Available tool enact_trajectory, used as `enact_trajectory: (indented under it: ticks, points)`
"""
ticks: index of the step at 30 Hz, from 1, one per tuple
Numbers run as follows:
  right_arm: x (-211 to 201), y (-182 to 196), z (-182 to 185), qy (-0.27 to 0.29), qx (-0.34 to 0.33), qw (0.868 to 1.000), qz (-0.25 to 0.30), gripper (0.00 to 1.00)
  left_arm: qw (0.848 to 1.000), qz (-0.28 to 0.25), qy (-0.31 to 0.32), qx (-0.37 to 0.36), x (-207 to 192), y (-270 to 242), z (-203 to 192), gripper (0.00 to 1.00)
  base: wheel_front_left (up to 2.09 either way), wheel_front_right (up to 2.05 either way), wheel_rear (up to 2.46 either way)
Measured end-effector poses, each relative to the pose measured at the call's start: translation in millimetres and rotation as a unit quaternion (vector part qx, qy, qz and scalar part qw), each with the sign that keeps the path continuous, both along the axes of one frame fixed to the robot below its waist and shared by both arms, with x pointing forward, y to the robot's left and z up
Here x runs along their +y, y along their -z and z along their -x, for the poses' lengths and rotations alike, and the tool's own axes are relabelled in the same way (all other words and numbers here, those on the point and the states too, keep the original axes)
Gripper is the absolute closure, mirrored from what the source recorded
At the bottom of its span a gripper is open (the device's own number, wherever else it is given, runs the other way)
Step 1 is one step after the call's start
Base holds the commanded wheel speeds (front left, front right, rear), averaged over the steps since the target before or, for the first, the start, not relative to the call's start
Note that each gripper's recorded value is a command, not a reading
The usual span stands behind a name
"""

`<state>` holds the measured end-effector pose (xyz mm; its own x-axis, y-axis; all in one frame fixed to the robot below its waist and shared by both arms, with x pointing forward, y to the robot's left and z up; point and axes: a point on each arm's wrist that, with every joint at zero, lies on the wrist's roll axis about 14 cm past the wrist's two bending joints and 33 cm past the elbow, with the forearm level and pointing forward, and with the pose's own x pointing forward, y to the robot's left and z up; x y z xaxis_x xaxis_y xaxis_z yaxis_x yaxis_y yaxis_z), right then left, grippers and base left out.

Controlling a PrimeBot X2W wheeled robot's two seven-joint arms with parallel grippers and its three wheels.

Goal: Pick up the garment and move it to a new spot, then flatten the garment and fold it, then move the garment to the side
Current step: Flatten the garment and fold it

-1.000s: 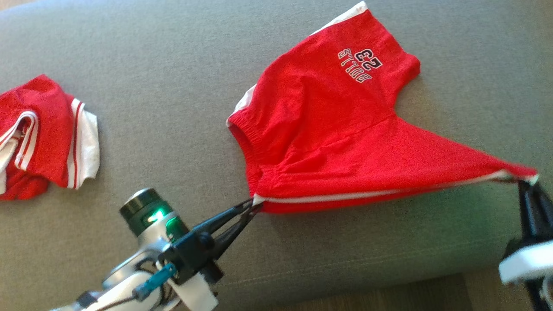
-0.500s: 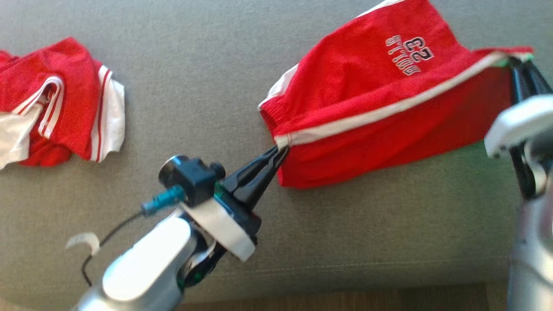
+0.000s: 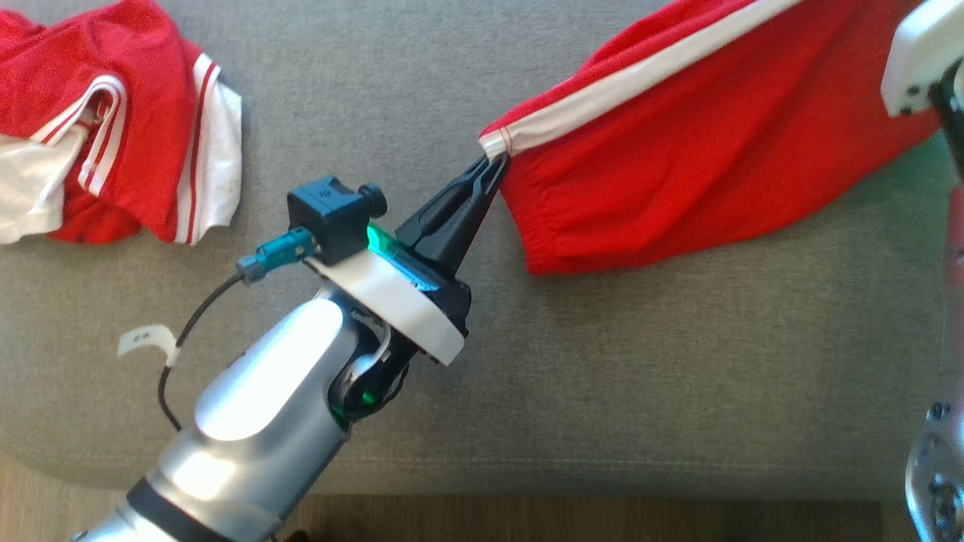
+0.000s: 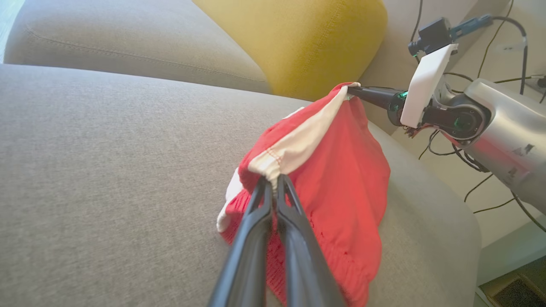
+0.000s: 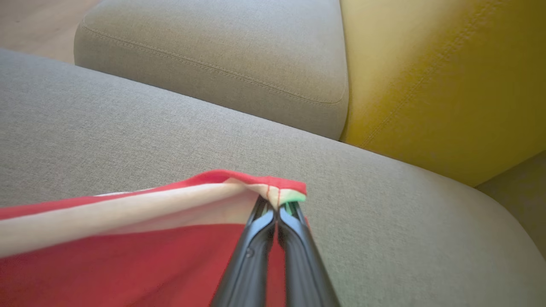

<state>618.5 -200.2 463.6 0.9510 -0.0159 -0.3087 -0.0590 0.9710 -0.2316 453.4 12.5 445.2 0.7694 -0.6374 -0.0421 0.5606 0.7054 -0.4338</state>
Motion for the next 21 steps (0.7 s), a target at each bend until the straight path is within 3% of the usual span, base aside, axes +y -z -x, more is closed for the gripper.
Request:
enact_trajectory:
  ticks: [3, 6, 9, 11, 12, 13, 14, 15, 21]
  points:
    - [10.8, 5.8, -13.2, -0.015, 0.003, 1.0, 0.005, 1.0, 1.0, -0.005, -0.009, 0.004, 5.0, 4.9, -5.9, 1.0, 0.0, 0.0, 0.0]
    - [20.3, 14.1, -20.9, -0.025, 0.012, 1.0, 0.006, 0.92, 1.0, -0.014, -0.024, 0.0, 12.4, 6.5, -13.3, 1.0, 0.0, 0.0, 0.0]
    - [26.0, 21.5, -24.8, -0.033, 0.02, 0.999, 0.009, 0.77, 0.999, -0.015, -0.029, 0.006, 12.9, 10.5, -13.2, 1.0, 0.0, 0.0, 0.0]
    - [28.0, 25.2, -26.7, -0.035, 0.024, 0.999, 0.01, 0.51, 0.999, -0.013, -0.03, 0.007, 11.7, 10.5, -13.1, 1.0, 0.0, 0.0, 0.0]
    - [28.5, 26.8, -27.3, -0.036, 0.025, 0.999, 0.009, 0.0, 0.999, -0.012, -0.03, 0.008, 11.0, 10.6, -13.0, 1.0, 0.0, 0.0, 0.0]
    - [26.9, 26.3, -28.1, -0.034, 0.021, 0.999, 0.007, 0.0, 0.999, -0.013, -0.029, 0.007, 10.8, 10.7, -13.0, 0.67, 0.0, 0.0, 0.0]
    - [24.2, 22.8, -29.2, -0.031, 0.01, 0.999, 0.005, 0.0, 0.999, -0.018, -0.03, 0.005, 11.4, 11.0, -13.3, 0.19, 0.0, 0.0, 0.0]
    - [20.5, 18.4, -29.8, -0.027, -0.003, 1.0, 0.005, 0.0, 0.999, -0.023, -0.034, 0.0, 13.3, 10.2, -14.8, 0.0, 0.0, 0.0, 0.0]
    - [8.5, 16.2, -16.0, 0.005, -0.006, 0.999, -0.042, 0.0, 0.995, -0.053, -0.066, -0.049, 26.0, -8.3, -20.9, 0.0, 0.0, 0.0, 0.0]
